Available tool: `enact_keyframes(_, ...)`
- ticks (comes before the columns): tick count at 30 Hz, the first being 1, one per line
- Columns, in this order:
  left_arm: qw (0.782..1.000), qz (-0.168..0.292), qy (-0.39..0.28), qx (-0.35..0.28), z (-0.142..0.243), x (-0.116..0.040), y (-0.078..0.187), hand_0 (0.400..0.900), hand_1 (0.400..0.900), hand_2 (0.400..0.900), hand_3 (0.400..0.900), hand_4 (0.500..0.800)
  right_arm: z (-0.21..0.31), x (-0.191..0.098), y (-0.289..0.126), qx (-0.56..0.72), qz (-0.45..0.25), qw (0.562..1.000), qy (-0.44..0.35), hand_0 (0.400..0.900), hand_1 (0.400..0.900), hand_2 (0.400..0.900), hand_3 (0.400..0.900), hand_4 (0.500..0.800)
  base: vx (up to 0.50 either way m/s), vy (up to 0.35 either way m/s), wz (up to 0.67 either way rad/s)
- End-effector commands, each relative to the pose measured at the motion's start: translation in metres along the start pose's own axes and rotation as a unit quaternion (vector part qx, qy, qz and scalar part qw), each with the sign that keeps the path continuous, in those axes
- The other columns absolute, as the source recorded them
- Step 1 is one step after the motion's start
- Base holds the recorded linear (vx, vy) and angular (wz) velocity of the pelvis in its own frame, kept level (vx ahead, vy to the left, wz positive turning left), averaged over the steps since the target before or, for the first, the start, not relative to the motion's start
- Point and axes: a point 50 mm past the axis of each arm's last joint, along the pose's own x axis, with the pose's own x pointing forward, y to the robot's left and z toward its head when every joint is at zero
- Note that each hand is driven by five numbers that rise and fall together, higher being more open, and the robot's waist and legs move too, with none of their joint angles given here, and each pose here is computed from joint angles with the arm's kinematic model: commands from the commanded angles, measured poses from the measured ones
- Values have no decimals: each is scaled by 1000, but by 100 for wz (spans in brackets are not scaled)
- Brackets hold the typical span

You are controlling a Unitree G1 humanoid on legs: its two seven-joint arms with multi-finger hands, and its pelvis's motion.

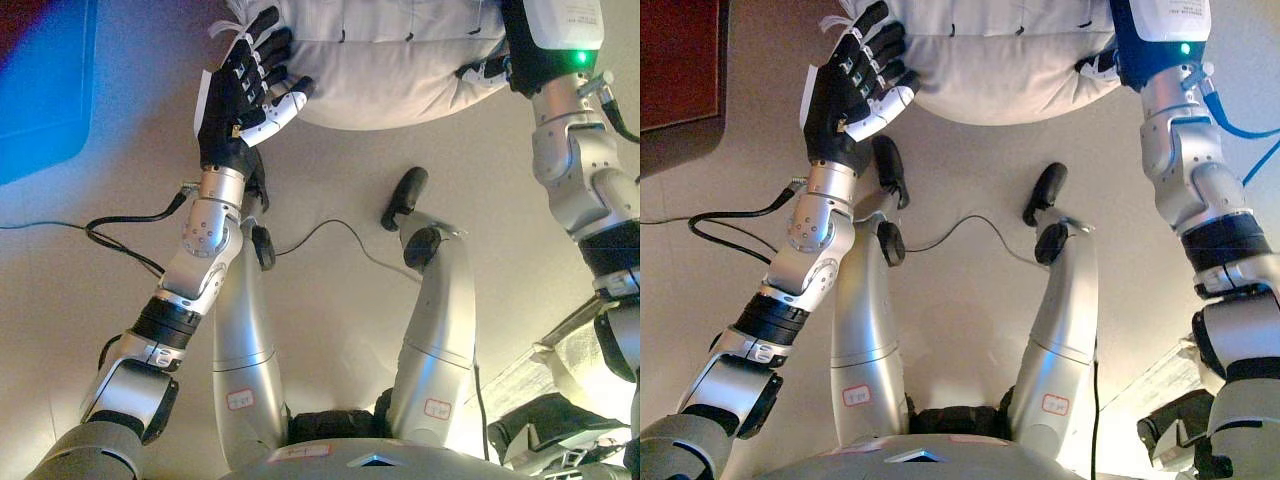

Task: Pick up the pillow and put it on the sofa.

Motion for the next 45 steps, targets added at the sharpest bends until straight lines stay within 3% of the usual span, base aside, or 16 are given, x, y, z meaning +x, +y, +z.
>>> enact_keyframes(1, 999, 24, 29, -20, -12, -15, 5, 900, 900, 900, 900, 800, 21, 31, -44, 6, -71, 997, -31, 900, 900, 900, 900, 800, 34, 1, -2)
enact_keyframes(5, 999, 25, 35, -15, -12, -16, 8, 900, 900, 900, 900, 800, 37, 39, -57, 49, -63, 995, -57, 900, 900, 900, 900, 800, 25, 3, -1)
enact_keyframes(6, 999, 24, 37, -15, -13, -17, 8, 900, 900, 900, 900, 800, 40, 41, -60, 62, -56, 995, -63, 522, 522, 522, 522, 573, 0, 0, 0)
enact_keyframes(7, 999, 22, 40, -15, -14, -17, 8, 900, 900, 900, 900, 800, 45, 42, -63, 87, -55, 992, -72, 400, 400, 400, 400, 500, 0, 0, 0)
enact_keyframes(20, 999, 18, 43, -18, -17, -15, 3, 900, 900, 900, 900, 800, 57, 38, -80, 203, -90, 969, -105, 400, 400, 400, 400, 500, 2, 2, 0)
enact_keyframes(25, 990, 106, 68, -65, -35, -21, 19, 900, 900, 900, 900, 800, 55, 26, -79, 216, -134, 962, -102, 400, 400, 400, 400, 500, -40, 10, 2)
enact_keyframes(30, 984, 154, 79, -40, -44, -27, 34, 900, 900, 900, 900, 800, 51, 13, -78, 221, -173, 955, -101, 400, 400, 400, 400, 500, -20, 21, -2)
enact_keyframes(38, 975, 193, 111, -18, -61, -50, 49, 900, 900, 900, 900, 800, 46, -18, -71, 211, -209, 949, -103, 400, 400, 400, 400, 500, 17, 20, -6)
enact_keyframes(45, 965, 187, 186, 6, -88, -89, 58, 900, 900, 900, 900, 800, 39, -53, -53, 221, -185, 952, -103, 400, 400, 400, 400, 500, 102, 6, -1)
